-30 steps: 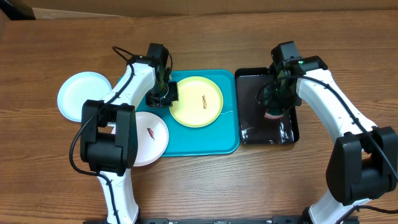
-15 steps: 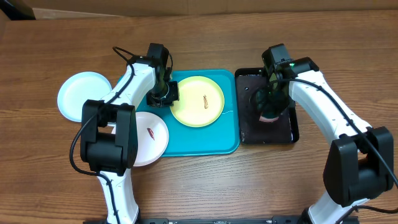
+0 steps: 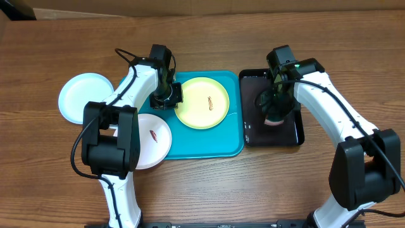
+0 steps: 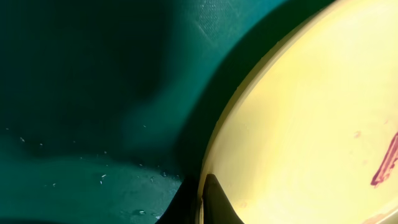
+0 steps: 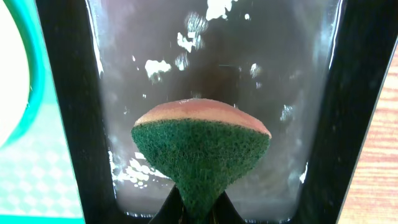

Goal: Clean dirty plates on tray and stack at the side
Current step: 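Lift the sponge out of the black tray with the right gripper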

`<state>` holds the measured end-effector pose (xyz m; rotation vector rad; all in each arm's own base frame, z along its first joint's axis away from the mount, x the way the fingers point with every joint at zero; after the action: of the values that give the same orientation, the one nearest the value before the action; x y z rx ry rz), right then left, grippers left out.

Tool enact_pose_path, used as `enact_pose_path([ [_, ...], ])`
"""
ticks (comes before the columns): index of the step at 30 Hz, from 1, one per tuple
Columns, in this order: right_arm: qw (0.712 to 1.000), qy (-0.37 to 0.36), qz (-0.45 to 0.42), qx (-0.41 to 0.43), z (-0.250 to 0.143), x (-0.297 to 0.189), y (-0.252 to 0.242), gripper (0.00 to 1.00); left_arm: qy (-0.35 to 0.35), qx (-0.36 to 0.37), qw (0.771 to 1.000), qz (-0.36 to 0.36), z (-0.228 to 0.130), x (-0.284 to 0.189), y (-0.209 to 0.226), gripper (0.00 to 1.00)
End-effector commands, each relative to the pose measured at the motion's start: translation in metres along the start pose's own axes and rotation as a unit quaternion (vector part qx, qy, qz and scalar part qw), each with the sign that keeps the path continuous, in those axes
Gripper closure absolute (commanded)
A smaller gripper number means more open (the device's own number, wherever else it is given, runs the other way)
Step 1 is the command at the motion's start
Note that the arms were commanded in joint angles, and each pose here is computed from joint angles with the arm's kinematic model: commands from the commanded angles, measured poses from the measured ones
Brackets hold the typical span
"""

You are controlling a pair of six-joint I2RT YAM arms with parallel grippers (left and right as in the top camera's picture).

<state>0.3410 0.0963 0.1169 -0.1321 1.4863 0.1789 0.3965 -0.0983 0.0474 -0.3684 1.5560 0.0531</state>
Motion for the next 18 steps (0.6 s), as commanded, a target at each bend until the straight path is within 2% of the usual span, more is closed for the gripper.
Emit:
enact_pose_path([
  [1, 1.000, -0.021, 0.004, -0.006, 0.009, -0.022, 0.003, 0.96, 0.006, 0.000, 1.000, 0.006, -0.004, 0.000, 0.001, 0.96],
  [7, 0.999, -0.032, 0.001, -0.014, 0.017, -0.051, 0.003, 0.96, 0.006, 0.013, 1.000, 0.010, -0.007, 0.001, -0.003, 0.94],
  [12, 0.999, -0.031, 0.001, -0.014, 0.017, -0.051, 0.003, 0.96, 0.001, 0.009, 1.000, 0.008, -0.003, -0.002, -0.002, 0.92],
  [15, 0.999, -0.029, 0.001, -0.015, 0.016, -0.051, 0.003, 0.96, 0.000, 0.008, 1.000, 0.007, -0.001, -0.006, -0.003, 0.85],
  [18, 0.999, -0.028, 0.001, -0.016, 0.015, -0.051, 0.003, 0.96, -0.001, 0.009, 1.000, 0.007, 0.000, -0.006, -0.003, 0.85],
])
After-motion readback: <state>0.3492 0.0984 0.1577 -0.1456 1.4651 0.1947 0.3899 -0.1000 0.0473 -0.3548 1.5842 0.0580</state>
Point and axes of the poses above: each gripper's point midway between its finger pads, its own x axis out along the fingers, its own y axis along the line the jaws close on, z = x × y, the point moved 4 cm from there along -x, back along the fingers, and after that the axes turned 9 degrees about -x, right-handed, at the moved point
